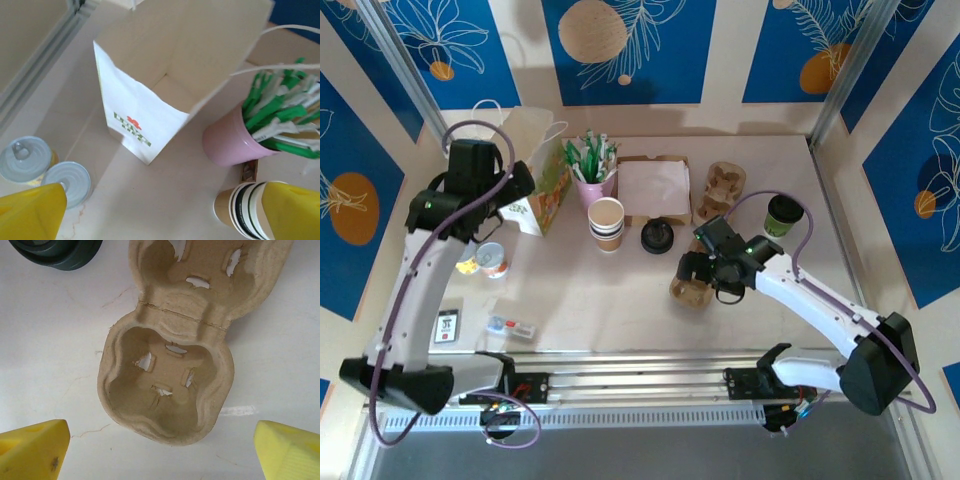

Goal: Pack the takeout coffee

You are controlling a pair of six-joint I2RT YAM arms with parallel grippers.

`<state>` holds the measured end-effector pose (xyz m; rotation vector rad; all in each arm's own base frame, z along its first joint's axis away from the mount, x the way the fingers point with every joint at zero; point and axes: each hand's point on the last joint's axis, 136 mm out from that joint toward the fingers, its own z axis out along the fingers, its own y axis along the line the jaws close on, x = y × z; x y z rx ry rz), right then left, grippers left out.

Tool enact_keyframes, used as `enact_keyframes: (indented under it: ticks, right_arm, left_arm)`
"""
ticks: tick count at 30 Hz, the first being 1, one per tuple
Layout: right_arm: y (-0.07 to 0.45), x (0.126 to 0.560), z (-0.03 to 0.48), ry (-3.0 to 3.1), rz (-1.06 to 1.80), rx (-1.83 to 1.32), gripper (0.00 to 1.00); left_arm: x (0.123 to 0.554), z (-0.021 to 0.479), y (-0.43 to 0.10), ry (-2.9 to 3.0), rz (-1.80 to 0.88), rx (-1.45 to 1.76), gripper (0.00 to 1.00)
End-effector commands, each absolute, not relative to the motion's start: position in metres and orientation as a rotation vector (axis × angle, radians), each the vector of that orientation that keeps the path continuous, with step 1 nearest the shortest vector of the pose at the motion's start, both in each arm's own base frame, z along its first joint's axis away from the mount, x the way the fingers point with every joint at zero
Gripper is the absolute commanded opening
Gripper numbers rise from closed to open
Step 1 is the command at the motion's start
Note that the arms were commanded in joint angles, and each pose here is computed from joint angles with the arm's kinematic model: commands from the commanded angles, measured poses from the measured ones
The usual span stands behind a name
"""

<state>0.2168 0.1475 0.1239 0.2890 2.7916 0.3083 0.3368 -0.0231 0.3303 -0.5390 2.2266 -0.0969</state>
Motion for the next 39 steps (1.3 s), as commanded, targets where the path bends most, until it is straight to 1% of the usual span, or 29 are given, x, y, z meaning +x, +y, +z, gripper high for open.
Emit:
enact_keyframes:
  ticks: [1, 7, 13, 20, 24, 29, 34, 39]
  right_arm:
    - [0.145, 0.213, 0.142, 2.746, 0.321, 0.234, 0.95]
    - [0.140, 0.207, 0.154, 2.717, 0.319, 0.178, 0.95]
    - [0.140, 0.200, 0.160, 2.707, 0.303, 0.120, 0.96]
    - [0.142, 0.195, 0.169, 2.685, 0.290, 0.057, 0.97]
    - [0.145, 0.192, 0.170, 2.687, 0.288, 0.023, 0.99]
    - [0.147, 0.187, 0.172, 2.686, 0.272, -0.013, 1.00]
    - [0.148, 0.186, 0.175, 2.678, 0.262, -0.037, 1.00]
    - [0.149, 0.185, 0.177, 2.674, 0.258, -0.056, 1.00]
  left_arm:
    - [0.345, 0.324, -0.016, 2.260, -0.206, -0.685, 0.99]
    - [0.373, 0.309, -0.007, 2.250, -0.264, -0.831, 0.97]
    - [0.391, 0.294, -0.001, 2.237, -0.336, -0.998, 0.94]
    - [0.405, 0.281, 0.004, 2.205, -0.350, -1.144, 0.92]
    - [0.413, 0.270, 0.003, 2.203, -0.361, -1.203, 0.88]
    - [0.414, 0.261, 0.013, 2.197, -0.288, -1.257, 0.84]
    - [0.421, 0.258, 0.019, 2.195, -0.242, -1.269, 0.76]
    - [0.423, 0.253, 0.022, 2.215, -0.202, -1.264, 0.62]
